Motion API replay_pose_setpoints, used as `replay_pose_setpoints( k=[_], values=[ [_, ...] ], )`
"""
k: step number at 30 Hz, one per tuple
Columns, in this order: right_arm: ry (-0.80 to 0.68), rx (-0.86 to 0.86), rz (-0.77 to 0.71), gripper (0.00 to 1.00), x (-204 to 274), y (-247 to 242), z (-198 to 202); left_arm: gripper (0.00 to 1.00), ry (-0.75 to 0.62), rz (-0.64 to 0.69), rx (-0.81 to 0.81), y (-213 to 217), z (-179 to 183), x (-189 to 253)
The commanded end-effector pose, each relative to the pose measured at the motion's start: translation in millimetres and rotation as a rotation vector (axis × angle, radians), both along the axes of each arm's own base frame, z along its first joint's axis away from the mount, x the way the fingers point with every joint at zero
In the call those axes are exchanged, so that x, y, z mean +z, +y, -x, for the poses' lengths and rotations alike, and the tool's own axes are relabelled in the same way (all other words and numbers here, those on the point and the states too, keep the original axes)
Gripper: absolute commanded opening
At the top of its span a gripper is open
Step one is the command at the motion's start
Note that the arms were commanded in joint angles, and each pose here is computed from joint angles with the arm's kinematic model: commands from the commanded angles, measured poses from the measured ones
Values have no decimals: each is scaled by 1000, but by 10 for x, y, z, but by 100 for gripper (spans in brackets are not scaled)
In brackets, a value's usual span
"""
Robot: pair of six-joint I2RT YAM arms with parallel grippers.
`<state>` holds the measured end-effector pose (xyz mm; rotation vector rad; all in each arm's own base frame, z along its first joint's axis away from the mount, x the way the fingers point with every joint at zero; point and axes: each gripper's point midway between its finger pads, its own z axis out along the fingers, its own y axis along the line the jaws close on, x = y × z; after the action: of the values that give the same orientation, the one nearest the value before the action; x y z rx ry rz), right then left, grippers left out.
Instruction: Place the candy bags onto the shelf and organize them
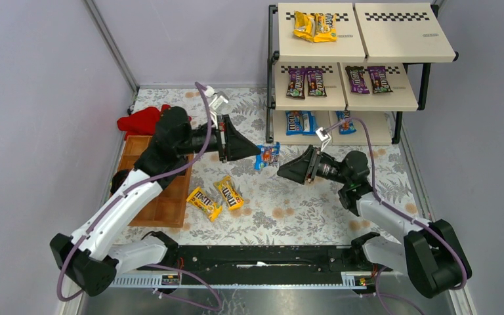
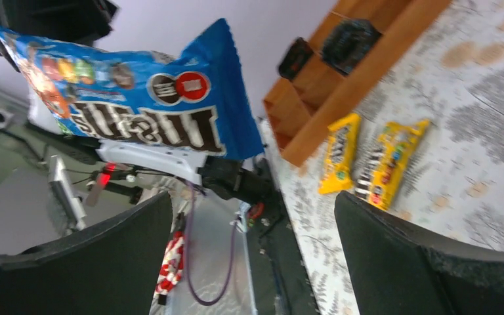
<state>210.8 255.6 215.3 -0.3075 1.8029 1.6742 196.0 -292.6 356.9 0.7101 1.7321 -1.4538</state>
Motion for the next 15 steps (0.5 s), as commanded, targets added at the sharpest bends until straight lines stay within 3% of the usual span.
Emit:
replay_pose_setpoints(
  k=[1, 6, 15],
  values=[
    [-126, 30, -227, 100, 826, 24, 231, 0, -124, 179, -234, 46, 539, 656],
    [-197, 76, -330, 100, 1287, 48, 472, 0, -148, 271, -280, 98, 719, 937],
    [-172, 187, -467, 96, 1538, 107, 654, 0, -98, 308, -342, 43, 790, 976]
  ],
)
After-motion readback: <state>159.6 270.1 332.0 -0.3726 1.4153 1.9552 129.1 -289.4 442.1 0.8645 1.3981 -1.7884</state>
